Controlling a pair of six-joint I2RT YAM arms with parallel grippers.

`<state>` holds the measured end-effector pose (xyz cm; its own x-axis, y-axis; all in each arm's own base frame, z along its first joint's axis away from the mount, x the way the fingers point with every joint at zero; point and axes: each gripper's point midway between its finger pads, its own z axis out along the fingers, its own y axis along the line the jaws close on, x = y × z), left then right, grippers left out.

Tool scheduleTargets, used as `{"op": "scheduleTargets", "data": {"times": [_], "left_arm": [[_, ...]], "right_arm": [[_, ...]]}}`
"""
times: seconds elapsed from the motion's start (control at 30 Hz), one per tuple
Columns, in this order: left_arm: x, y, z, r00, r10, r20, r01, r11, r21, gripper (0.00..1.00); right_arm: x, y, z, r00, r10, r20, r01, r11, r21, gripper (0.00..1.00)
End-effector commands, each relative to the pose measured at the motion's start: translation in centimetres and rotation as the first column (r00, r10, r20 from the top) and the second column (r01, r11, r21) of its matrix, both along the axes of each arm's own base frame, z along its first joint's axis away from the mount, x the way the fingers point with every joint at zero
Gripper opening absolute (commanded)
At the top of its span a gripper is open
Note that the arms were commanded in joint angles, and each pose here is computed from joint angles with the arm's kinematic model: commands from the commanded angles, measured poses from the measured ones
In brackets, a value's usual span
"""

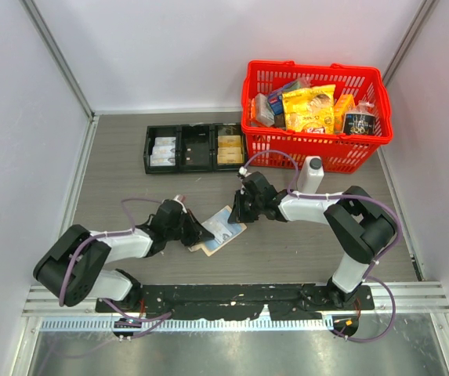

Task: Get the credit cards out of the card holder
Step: Remove the credit card from the card holder.

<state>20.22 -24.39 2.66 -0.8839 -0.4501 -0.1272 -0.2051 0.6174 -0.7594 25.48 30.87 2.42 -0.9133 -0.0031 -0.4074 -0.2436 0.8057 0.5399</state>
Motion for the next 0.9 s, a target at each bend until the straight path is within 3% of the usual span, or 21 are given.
{"op": "scheduleTargets", "data": {"times": [0.0, 0.07, 0.2, 0.3, 0.63, 0.87], "left_arm": [[-1.9, 1.4, -1.6, 0.996, 0.024, -0.084, -0.021, 0.999, 0.047, 0.00], [-2.0, 1.6, -1.7, 0.996, 0.034, -0.086, -0.029, 0.998, 0.053, 0.01], [-1.4, 1.6, -1.2, 0.997, 0.047, -0.060, -0.044, 0.998, 0.049, 0.19], [-0.8, 1.7, -0.9, 0.997, 0.070, -0.035, -0.068, 0.996, 0.050, 0.25], [0.1, 2.5, -2.0, 0.986, 0.162, -0.024, -0.160, 0.985, 0.060, 0.26], [0.6, 1.7, -1.7, 0.984, 0.174, -0.028, -0.174, 0.985, 0.003, 0.20]], "right_arm": [[-1.2, -3.3, -3.8, 0.996, -0.049, -0.071, 0.038, 0.989, -0.146, 0.09], [-1.2, -3.1, -3.8, 0.997, -0.045, -0.070, 0.034, 0.989, -0.141, 0.09], [-1.1, -2.9, -3.6, 0.997, -0.039, -0.071, 0.029, 0.991, -0.134, 0.09], [-1.3, -2.9, -3.7, 0.997, -0.034, -0.075, 0.024, 0.991, -0.133, 0.09], [-1.3, -2.8, -3.6, 0.997, -0.028, -0.074, 0.019, 0.992, -0.127, 0.09], [-1.2, -2.8, -3.3, 0.997, -0.033, -0.068, 0.024, 0.992, -0.125, 0.09]]}}
